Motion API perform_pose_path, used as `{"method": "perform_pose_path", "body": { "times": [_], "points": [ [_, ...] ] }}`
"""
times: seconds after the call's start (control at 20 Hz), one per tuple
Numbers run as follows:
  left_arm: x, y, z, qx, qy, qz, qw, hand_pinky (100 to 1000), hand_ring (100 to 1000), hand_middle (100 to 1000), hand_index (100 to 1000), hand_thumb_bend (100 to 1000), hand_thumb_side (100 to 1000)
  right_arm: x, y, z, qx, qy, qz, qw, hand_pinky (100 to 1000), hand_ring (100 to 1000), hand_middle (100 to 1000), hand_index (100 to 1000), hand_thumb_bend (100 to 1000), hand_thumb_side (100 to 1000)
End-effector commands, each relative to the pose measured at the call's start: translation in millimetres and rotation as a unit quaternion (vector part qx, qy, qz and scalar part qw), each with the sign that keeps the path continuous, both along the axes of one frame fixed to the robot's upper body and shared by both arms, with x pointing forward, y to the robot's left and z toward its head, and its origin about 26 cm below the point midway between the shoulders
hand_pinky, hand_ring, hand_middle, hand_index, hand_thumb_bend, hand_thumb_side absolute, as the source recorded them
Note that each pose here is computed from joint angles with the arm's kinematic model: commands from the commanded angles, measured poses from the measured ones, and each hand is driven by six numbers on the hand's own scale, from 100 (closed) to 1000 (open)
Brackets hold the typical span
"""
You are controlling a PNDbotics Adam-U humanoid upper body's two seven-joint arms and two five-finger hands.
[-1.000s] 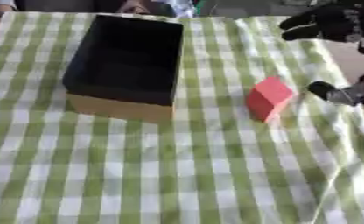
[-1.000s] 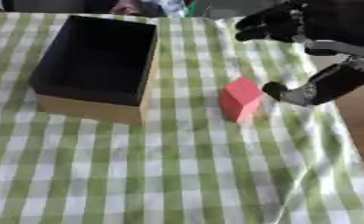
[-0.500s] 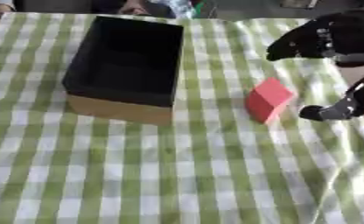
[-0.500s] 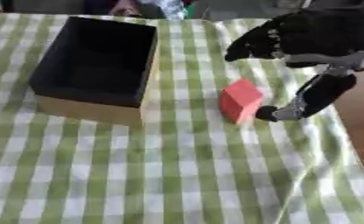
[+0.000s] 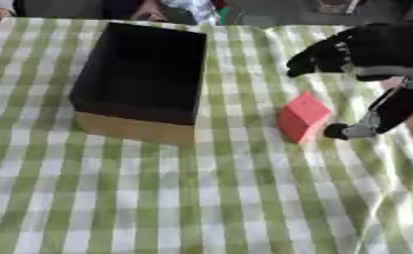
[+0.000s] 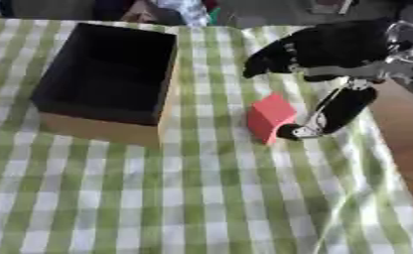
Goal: Pick up objects on the table and place them in the box.
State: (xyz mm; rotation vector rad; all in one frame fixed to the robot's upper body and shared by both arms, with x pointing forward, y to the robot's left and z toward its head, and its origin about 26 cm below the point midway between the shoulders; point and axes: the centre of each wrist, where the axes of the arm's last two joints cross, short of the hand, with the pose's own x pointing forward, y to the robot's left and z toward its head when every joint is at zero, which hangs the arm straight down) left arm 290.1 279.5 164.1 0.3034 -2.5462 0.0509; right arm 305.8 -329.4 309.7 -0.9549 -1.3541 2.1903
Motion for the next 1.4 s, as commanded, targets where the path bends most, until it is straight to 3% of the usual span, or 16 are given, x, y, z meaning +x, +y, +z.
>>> {"method": "perform_pose_path", "body": {
  "times": [0.05, 0.45, 1.05, 1.4],
  "points": [
    [-1.2, -1, 8.7, 0.01, -0.014, -0.006, 1.0, 820, 528, 650, 764, 199, 773, 6.7, -8, 4.7, -0.005, 0.004, -0.015, 1.0, 875, 956, 971, 1000, 373, 638],
    [-0.9, -2, 8.6, 0.012, -0.013, -0.008, 1.0, 821, 528, 651, 761, 195, 775, 26.7, -25, -3.7, -0.004, 0.023, -0.053, 0.998, 875, 957, 972, 1000, 371, 622],
    [-0.5, -3, 8.8, 0.014, -0.013, -0.011, 1.0, 823, 527, 652, 761, 187, 777, 37.9, -34, -16.7, -0.036, 0.051, -0.074, 0.995, 874, 959, 984, 1000, 376, 570],
    [0.0, -5, 9.2, 0.017, -0.012, -0.016, 1.0, 825, 527, 652, 761, 185, 780, 44.3, -36, -16.8, -0.027, 0.021, -0.087, 0.996, 856, 945, 960, 1000, 381, 582]
  ]
}}
